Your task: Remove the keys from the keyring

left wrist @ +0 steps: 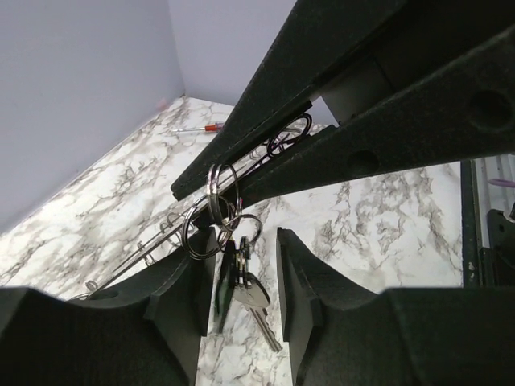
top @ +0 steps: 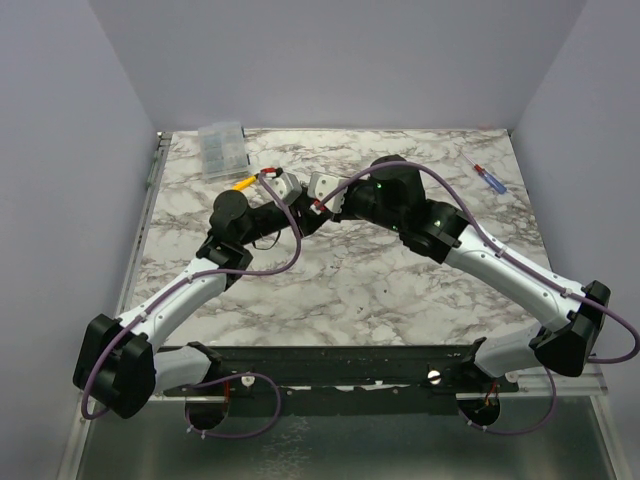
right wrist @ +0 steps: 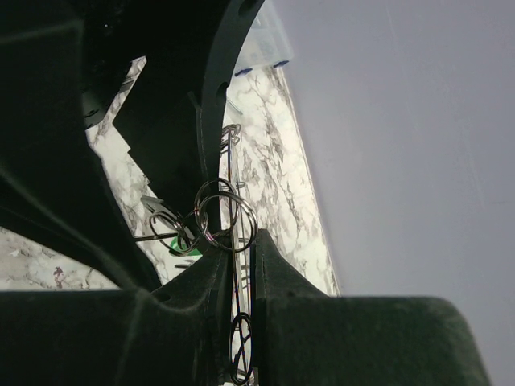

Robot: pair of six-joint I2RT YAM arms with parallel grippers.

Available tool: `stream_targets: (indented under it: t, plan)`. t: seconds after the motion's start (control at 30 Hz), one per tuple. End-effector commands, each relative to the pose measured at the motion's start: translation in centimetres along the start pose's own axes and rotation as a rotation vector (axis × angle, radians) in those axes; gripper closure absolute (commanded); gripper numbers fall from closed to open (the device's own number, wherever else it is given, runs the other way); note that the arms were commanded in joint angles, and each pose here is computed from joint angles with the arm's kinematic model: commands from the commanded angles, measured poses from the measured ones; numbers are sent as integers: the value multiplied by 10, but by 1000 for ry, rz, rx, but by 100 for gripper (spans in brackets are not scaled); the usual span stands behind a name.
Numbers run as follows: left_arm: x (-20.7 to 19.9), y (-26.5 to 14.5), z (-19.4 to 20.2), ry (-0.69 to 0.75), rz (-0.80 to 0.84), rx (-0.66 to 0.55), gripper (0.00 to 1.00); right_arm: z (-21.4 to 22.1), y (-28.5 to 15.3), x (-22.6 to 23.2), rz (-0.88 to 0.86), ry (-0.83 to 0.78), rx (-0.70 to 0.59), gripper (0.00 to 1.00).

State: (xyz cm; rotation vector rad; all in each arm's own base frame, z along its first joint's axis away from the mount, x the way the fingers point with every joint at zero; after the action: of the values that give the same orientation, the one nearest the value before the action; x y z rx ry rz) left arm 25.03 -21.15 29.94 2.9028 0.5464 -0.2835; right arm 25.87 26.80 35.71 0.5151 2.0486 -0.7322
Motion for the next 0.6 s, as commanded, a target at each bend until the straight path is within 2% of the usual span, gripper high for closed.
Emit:
stream_targets:
  t: [0.0,0.2,0.4,0.57]
  plan:
    - [-7,2,-15,42,35,-42,64,-10,-11,-12,52,4,-45,99]
    - [-8,-2,-12,21,15,-47,100,-7,-12,-11,70,2,-27,100]
    - [-11,-10,-6,-49,1,-8,100,11,-12,-9,142,48,53,99]
    - [-2,-18,3,-102,-91,71,100,25,-11,1,133,122,75,100]
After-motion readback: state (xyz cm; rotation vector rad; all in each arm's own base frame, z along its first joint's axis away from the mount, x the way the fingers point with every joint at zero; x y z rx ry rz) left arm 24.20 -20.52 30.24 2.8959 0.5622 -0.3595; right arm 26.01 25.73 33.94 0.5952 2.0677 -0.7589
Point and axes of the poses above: each gripper's point midway between its finger pads, its own y axis out along the fingers, its own x axis along the line the jaws close on, z = x × y, the point moved 8 cm from there along -y, back along the fingers, and after that the axes turned 15 degrees about -y, right-handed, at the moved point
